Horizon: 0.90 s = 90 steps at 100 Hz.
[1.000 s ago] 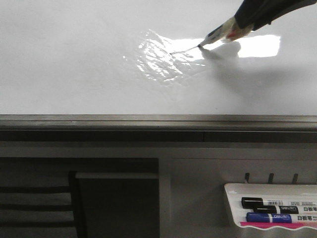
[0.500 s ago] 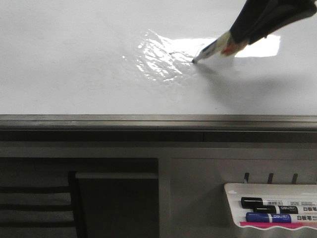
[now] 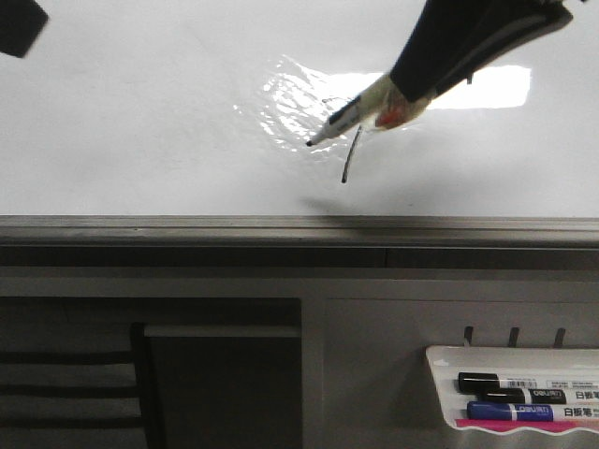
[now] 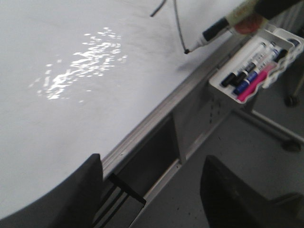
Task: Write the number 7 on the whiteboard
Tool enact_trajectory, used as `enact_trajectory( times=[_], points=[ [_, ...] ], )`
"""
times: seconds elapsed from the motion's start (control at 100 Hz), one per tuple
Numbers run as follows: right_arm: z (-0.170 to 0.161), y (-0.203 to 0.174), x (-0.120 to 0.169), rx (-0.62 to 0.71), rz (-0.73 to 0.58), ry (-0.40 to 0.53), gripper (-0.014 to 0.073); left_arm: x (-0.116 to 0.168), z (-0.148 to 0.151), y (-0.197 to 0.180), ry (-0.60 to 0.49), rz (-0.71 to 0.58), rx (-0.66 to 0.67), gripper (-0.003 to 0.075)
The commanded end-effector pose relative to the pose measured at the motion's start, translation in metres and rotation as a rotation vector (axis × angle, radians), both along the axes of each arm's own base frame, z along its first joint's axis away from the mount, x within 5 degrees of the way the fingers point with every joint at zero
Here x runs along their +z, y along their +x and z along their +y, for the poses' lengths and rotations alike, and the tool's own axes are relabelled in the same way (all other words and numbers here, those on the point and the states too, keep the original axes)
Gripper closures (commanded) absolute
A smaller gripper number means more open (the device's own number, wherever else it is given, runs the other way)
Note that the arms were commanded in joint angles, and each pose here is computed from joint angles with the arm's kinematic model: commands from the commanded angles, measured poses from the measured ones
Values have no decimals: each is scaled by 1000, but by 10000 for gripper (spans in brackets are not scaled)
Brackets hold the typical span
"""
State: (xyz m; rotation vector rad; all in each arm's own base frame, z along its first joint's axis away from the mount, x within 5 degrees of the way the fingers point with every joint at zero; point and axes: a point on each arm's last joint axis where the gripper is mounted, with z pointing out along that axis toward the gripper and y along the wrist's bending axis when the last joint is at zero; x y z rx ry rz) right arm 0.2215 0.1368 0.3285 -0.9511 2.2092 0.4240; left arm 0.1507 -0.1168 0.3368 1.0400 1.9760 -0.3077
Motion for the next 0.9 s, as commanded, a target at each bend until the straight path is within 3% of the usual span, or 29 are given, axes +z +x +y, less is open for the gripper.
enact_trajectory(
  times=[0.0,0.27,0.56,0.89],
  points=[
    [4,-18,28,157,-150,-24,641,15,-21,4,1,-60,-105,302],
    [3,-39,41,439,-370,-170,641,7,-79,16,42,-174,-303,302],
    [2,-41,42,466,-400,-190,641,-5,-116,27,76,-185,-378,302],
    [2,-41,42,474,-405,-198,641,-6,-126,29,90,-212,-416,319]
  ],
)
